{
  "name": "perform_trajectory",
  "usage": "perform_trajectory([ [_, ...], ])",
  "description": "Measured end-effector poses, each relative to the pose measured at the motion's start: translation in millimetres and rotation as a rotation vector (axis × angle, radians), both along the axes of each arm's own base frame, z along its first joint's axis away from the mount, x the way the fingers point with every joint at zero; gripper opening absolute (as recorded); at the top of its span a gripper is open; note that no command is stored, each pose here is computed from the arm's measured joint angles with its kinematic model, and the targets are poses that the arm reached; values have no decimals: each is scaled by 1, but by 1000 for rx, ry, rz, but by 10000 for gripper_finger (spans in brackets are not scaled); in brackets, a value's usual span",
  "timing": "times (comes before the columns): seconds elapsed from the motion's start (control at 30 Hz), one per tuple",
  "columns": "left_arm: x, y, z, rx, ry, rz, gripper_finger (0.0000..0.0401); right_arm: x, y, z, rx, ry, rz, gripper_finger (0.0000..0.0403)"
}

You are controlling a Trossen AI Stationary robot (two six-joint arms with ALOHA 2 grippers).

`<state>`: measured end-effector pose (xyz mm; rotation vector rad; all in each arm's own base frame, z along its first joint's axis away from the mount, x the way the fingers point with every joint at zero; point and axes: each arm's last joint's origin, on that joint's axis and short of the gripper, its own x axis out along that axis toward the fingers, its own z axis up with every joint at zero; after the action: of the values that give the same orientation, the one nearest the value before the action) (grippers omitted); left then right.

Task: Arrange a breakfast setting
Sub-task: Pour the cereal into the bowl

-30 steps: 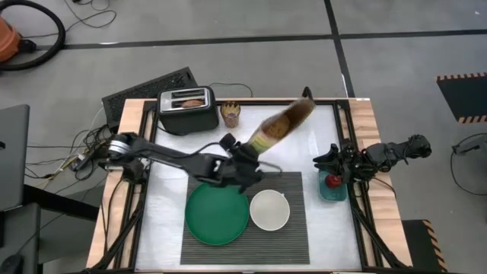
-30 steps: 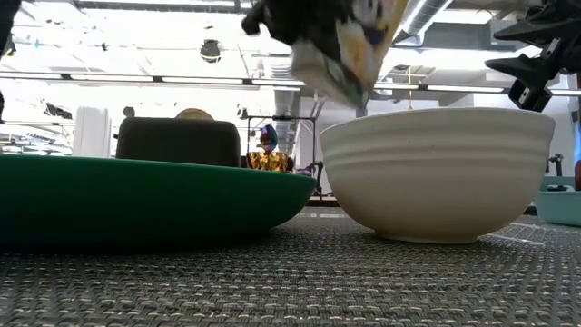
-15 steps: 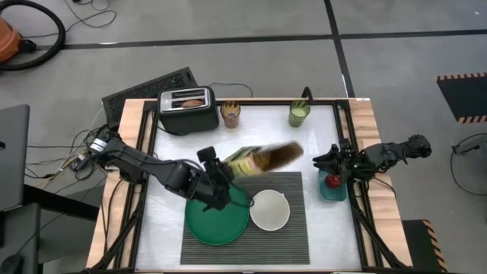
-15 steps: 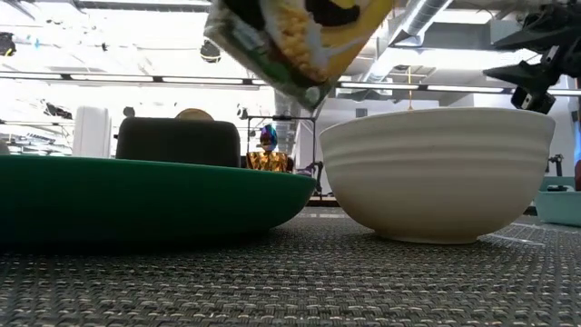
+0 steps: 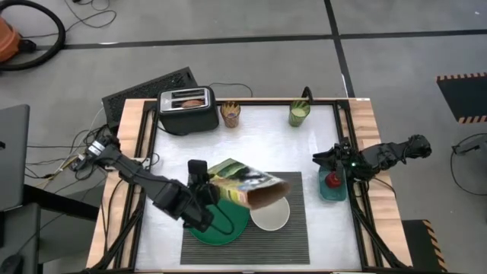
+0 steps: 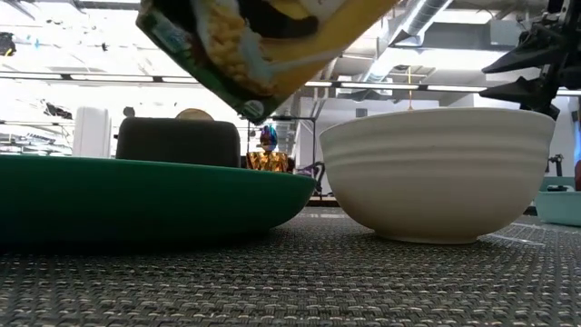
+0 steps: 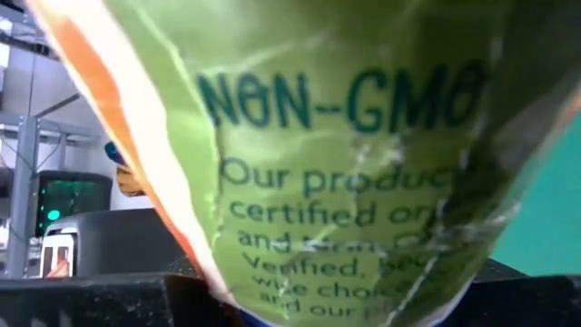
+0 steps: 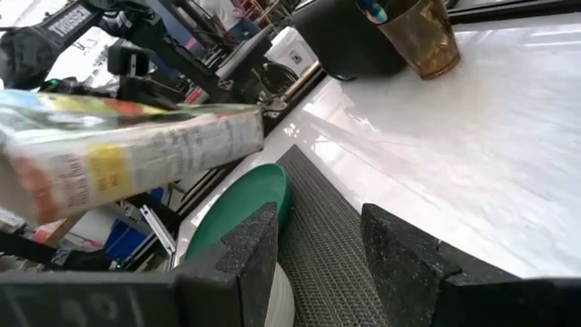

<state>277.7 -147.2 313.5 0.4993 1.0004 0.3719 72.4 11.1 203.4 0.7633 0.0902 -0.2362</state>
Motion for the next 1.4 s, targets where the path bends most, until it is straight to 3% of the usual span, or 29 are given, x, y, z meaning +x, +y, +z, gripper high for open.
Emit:
perform_trajectory([
  [0.33, -28, -20, -9, 46, 59, -9, 160, 0, 0, -1, 13, 9, -3, 189],
  [0.53, -30, -20, -19, 84, 156, -86, 160, 0, 0, -2, 10, 15, -3, 189],
  [1.4, -21, 6, -21, 210, 396, -214, 160, -1, 0, -3, 4, 30, -3, 189],
])
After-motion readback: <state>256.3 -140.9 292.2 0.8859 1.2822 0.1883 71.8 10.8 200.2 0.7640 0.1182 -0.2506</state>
